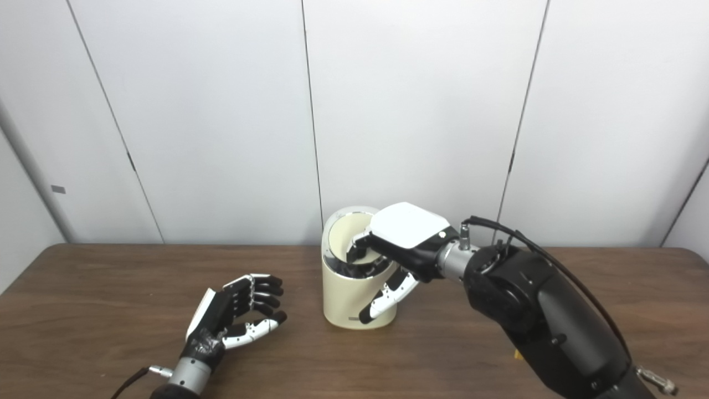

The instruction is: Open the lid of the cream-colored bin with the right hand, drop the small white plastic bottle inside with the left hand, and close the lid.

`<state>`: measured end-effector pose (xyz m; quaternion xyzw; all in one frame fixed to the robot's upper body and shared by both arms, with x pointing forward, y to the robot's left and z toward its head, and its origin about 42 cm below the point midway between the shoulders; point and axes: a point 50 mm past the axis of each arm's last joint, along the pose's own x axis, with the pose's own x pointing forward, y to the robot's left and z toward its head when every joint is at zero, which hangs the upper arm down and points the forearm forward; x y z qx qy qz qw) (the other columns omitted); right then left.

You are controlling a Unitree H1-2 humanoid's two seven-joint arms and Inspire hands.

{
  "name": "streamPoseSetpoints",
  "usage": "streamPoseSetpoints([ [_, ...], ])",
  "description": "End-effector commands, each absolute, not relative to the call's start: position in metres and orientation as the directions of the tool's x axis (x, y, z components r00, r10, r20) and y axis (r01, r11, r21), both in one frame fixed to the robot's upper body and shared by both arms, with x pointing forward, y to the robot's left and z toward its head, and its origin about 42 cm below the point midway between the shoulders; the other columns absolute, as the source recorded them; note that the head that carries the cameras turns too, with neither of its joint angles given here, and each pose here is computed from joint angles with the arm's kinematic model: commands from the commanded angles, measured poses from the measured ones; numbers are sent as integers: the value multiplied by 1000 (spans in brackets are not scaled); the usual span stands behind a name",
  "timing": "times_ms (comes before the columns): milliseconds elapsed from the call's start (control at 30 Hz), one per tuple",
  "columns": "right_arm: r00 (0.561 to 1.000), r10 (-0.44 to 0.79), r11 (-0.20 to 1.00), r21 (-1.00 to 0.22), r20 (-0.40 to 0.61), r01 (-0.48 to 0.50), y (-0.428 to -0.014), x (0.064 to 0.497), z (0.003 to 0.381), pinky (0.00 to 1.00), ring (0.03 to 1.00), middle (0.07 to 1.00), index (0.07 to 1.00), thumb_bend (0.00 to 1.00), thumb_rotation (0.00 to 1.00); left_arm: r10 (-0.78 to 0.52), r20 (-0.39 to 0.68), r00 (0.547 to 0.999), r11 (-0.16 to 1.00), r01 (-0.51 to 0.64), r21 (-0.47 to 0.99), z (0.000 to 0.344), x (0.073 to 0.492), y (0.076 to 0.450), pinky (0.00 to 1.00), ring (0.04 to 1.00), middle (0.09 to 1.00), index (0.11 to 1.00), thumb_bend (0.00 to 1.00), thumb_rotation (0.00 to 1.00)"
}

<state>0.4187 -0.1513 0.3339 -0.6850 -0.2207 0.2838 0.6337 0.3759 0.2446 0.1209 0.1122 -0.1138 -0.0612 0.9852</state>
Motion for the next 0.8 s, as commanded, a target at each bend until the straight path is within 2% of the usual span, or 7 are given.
streamPoseSetpoints([
  [0,778,578,-176,-969,-247,-176,-165,427,314,757,843,758,723,676,564,-137,179,974,973,98,209,107,368,241,556,599,651,663,574,0],
  [333,793,594,-19,-987,-138,-157,-170,420,346,754,849,773,737,652,579,-139,176,975,973,101,206,106,368,240,566,601,652,672,579,0],
  [600,786,617,179,-980,39,-92,-183,414,360,651,767,727,702,619,481,-140,178,974,973,102,209,106,368,241,559,594,648,668,576,0],
  [767,790,599,288,-956,129,-62,-192,409,358,631,753,728,700,602,472,-143,175,974,971,103,215,106,368,241,559,594,651,669,571,0],
])
